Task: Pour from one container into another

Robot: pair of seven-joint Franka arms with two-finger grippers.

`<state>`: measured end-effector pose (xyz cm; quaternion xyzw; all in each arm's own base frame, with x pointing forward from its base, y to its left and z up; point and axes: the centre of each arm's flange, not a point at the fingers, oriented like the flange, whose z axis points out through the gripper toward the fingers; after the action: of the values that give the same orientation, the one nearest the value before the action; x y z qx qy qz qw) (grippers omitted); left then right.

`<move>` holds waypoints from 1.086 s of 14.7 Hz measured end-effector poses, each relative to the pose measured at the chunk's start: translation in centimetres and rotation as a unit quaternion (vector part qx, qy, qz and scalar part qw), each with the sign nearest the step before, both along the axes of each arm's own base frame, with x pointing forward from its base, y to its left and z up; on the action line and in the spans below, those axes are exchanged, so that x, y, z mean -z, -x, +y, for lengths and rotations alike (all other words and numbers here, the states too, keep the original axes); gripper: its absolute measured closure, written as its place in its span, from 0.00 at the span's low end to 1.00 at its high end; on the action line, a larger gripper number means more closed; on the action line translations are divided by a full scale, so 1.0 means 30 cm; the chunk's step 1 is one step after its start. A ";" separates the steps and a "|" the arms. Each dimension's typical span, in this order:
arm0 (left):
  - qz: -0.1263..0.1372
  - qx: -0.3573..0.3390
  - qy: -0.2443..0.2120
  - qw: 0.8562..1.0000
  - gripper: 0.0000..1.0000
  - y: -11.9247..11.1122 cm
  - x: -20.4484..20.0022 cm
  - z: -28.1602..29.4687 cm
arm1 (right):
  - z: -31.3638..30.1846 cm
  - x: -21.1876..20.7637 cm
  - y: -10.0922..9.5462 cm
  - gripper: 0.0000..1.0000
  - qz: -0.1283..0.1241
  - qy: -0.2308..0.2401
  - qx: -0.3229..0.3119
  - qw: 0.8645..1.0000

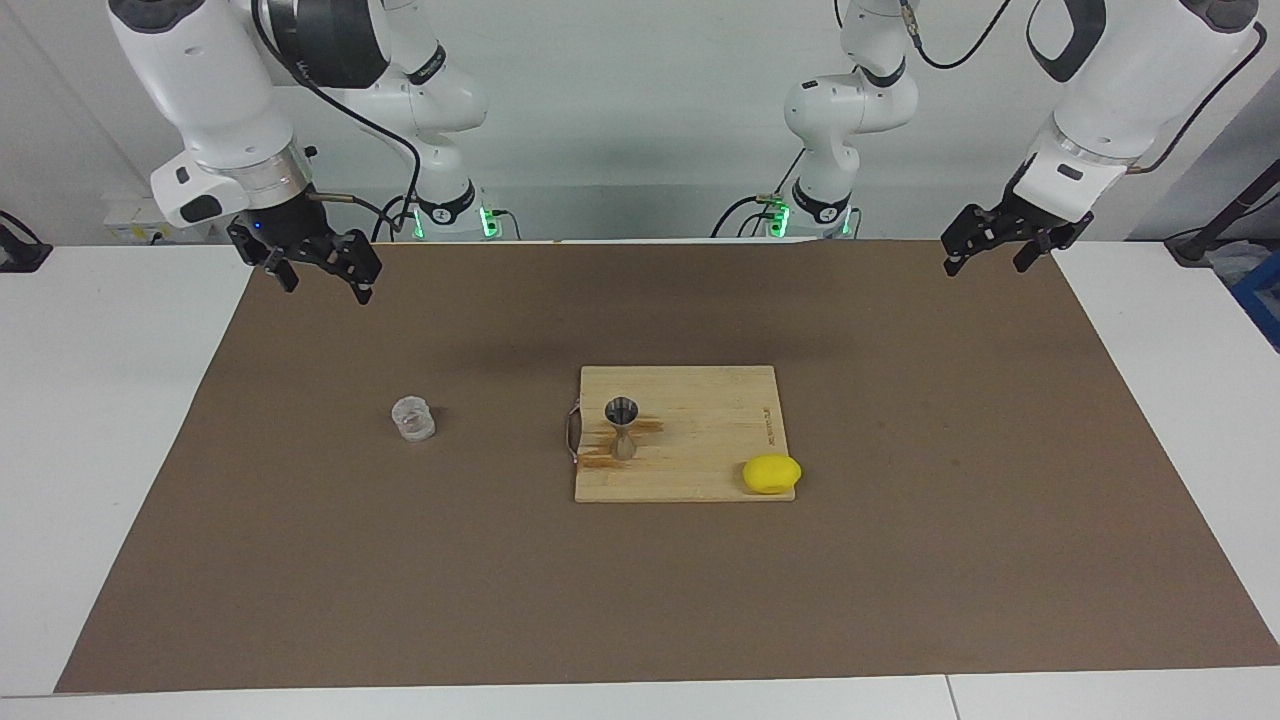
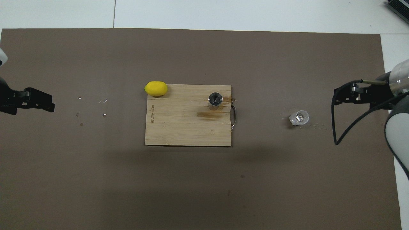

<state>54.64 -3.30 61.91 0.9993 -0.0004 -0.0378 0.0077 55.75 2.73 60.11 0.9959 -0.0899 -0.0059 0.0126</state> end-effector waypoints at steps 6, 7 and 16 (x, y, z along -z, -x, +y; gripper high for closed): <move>0.000 0.000 0.000 1.000 0.00 0.000 0.000 0.000 | 0.003 0.003 0.001 0.00 0.002 -0.005 -0.014 1.000; 0.000 0.000 0.000 1.000 0.00 0.000 0.000 0.000 | 0.003 0.004 0.001 0.00 0.002 -0.005 -0.014 1.000; 0.000 0.000 0.000 1.000 0.00 0.000 0.000 0.000 | 0.001 0.008 0.002 0.00 0.004 -0.005 -0.013 1.000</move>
<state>54.64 -3.30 61.92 0.9993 -0.0004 -0.0378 0.0077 55.69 2.76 59.86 0.9970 -0.0766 -0.0104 0.0079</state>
